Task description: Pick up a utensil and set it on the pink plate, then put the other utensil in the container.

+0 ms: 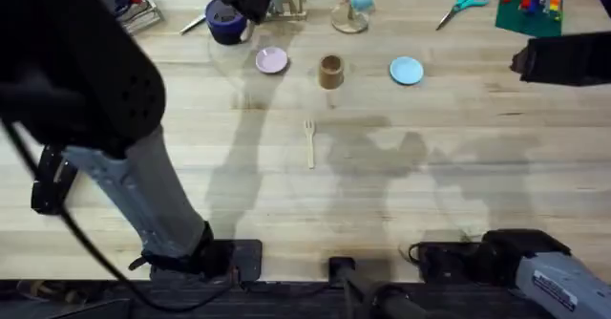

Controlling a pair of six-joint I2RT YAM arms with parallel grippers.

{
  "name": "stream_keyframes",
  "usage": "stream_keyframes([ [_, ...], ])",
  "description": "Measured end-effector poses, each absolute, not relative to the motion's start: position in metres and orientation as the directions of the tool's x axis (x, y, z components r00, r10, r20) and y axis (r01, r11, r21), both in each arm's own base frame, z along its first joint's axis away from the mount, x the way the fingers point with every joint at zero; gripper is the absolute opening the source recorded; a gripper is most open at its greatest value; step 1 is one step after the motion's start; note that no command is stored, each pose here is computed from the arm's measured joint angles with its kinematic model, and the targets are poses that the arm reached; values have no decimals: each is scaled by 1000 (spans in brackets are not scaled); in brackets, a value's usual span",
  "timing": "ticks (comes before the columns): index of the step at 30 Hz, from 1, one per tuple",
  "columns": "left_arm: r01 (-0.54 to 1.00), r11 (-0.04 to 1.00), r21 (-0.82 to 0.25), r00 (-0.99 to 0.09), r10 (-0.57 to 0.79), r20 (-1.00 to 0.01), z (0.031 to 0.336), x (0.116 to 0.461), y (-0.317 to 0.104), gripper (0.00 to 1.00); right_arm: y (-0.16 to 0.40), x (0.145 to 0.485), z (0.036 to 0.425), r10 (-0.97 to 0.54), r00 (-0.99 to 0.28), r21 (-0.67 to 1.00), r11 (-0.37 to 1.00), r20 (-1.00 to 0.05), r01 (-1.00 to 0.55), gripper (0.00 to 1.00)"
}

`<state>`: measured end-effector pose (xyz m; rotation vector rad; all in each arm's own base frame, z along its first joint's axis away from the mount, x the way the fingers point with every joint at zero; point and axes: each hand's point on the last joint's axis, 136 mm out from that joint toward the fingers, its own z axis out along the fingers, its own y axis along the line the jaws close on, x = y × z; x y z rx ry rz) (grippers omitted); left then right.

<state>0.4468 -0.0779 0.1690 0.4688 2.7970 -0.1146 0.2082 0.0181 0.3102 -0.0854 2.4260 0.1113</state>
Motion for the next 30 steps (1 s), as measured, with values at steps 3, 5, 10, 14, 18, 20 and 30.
stream_keyframes([
  [3, 329, 944, -33, -908, 307, -284, 151, 453, -79, 41, 18, 208, 310, -32, -755, 57, 994, -655, -92, 995],
  [5, 328, 944, -37, -913, 307, -267, 139, 457, -79, 42, 18, 208, 310, -32, -755, 57, 994, -655, -92, 996],
  [10, 327, 944, -44, -922, 309, -233, 114, 463, -80, 42, 18, 208, 310, -32, -755, 57, 994, -655, -92, 996],
  [14, 327, 944, -45, -924, 309, -225, 101, 468, -81, 42, 18, 208, 310, -32, -755, 57, 994, -655, -92, 996],
  [18, 326, 944, -48, -927, 309, -211, 94, 468, -81, 42, 18, 209, 311, -32, -752, 57, 994, -658, -92, 996],
  [20, 323, 945, -53, -930, 307, -201, 89, 468, -81, 42, 18, 210, 312, -32, -747, 56, 994, -664, -92, 996],
  [30, 316, 944, -93, -945, 305, -119, 50, 464, -85, 42, 18, 210, 312, -32, -747, 56, 994, -664, -92, 996],
])
